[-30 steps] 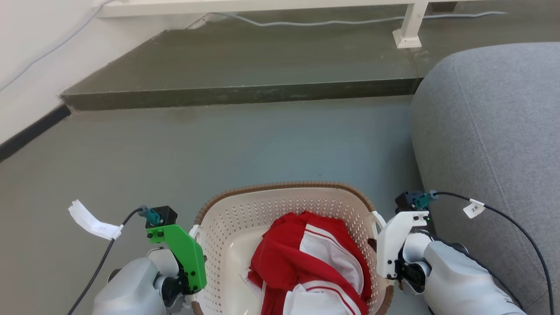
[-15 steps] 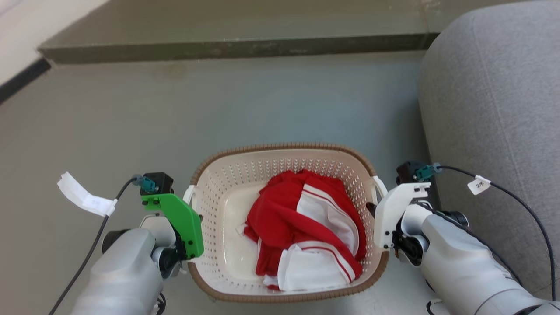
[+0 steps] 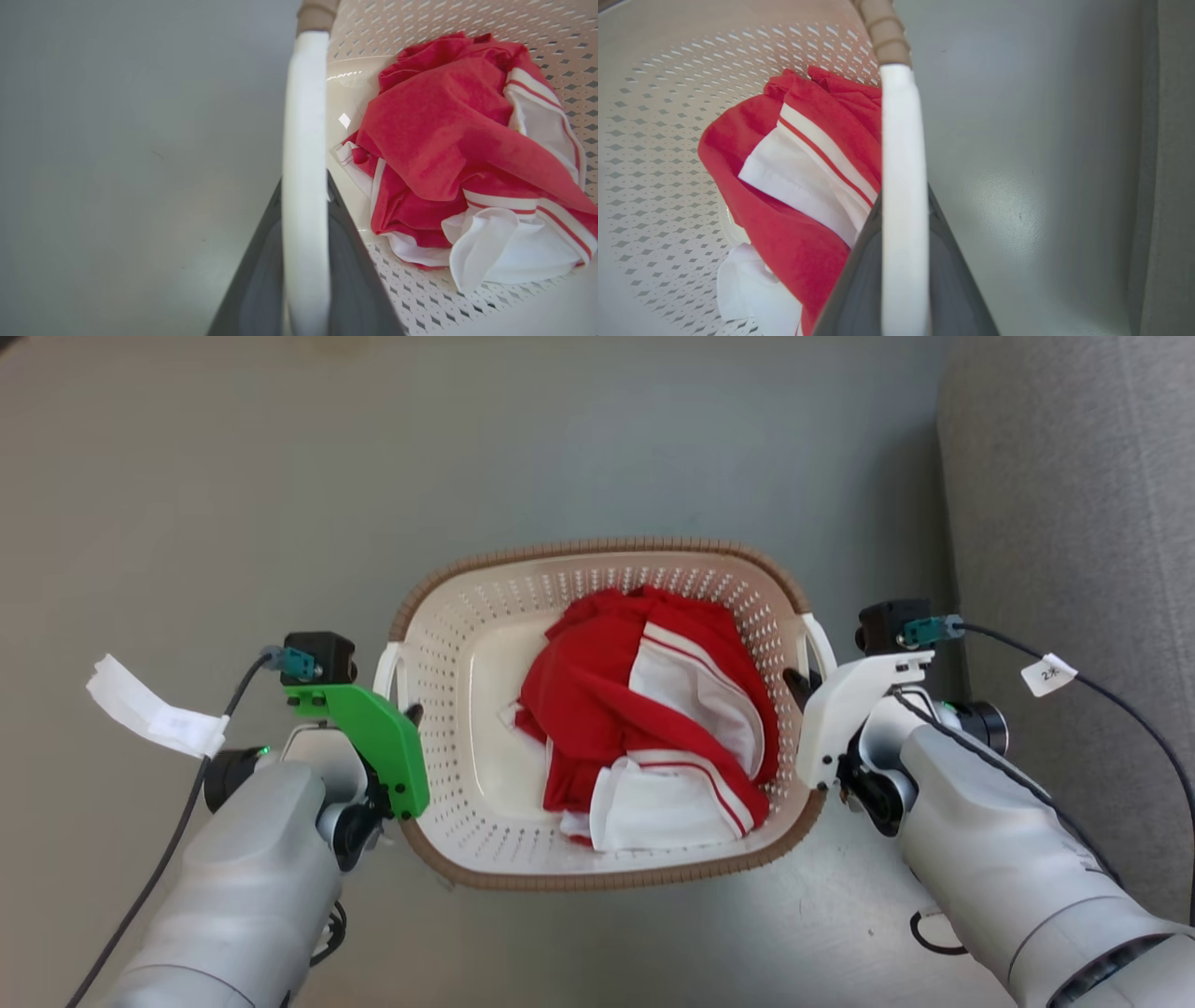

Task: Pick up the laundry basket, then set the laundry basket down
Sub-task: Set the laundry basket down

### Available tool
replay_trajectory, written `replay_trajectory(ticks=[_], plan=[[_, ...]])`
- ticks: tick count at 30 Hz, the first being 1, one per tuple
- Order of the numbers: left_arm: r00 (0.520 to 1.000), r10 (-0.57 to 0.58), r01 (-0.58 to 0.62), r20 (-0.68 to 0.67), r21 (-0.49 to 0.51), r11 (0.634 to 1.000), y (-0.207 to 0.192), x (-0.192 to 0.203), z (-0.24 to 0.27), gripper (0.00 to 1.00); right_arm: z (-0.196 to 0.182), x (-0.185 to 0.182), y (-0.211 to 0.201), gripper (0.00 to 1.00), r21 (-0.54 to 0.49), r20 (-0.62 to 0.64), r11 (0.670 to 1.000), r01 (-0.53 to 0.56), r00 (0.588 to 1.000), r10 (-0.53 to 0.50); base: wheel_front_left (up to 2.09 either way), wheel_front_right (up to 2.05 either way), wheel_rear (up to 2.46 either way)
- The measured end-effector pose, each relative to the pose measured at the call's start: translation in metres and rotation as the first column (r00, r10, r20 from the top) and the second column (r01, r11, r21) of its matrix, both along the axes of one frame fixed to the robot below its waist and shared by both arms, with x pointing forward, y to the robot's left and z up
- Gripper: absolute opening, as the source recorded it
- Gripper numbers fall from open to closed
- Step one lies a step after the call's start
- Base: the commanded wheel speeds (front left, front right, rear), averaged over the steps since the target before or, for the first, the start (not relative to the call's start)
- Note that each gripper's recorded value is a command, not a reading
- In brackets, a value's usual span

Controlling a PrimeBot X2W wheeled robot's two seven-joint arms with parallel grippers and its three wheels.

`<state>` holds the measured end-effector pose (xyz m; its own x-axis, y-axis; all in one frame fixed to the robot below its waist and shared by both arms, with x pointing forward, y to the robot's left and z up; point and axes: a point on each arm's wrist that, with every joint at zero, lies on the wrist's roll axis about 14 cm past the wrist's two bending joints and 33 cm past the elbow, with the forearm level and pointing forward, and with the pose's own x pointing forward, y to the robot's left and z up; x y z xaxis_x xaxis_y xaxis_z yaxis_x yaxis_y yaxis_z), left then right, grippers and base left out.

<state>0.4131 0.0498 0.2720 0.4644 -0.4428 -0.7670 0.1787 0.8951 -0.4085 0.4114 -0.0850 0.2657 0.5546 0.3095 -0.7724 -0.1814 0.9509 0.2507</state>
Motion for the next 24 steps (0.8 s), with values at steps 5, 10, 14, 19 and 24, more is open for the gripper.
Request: replay_trajectory(ticks=[5,10,14,19,24], plan=[[1.000,-0.003,0.003,-0.003,0.006,1.000,0.001,0.005,-0.019,0.00,-0.021,0.002,0.000,0.00,-0.002,-0.024,1.000,0.013,1.000,-0.013,0.00,0.00,0.00],[1.000,-0.015,0.015,-0.006,0.012,1.000,0.000,0.011,-0.037,0.00,-0.042,0.004,-0.002,0.00,-0.012,-0.043,1.000,0.026,0.999,-0.026,0.00,0.00,0.00],[1.000,-0.001,0.001,0.004,0.004,1.000,-0.001,0.023,-0.049,0.00,-0.054,0.016,-0.004,0.00,-0.011,-0.022,0.999,0.042,0.999,-0.042,0.00,0.00,0.00],[1.000,0.018,-0.018,0.017,-0.003,1.000,0.000,0.037,-0.065,0.00,-0.071,0.028,-0.002,0.00,0.002,0.000,0.999,0.054,0.999,-0.054,0.00,0.00,0.00],[0.999,0.028,-0.028,0.021,-0.004,1.000,0.001,0.043,-0.084,0.00,-0.092,0.031,-0.002,0.00,-0.004,-0.004,0.998,0.063,0.998,-0.063,0.00,0.00,0.00]])
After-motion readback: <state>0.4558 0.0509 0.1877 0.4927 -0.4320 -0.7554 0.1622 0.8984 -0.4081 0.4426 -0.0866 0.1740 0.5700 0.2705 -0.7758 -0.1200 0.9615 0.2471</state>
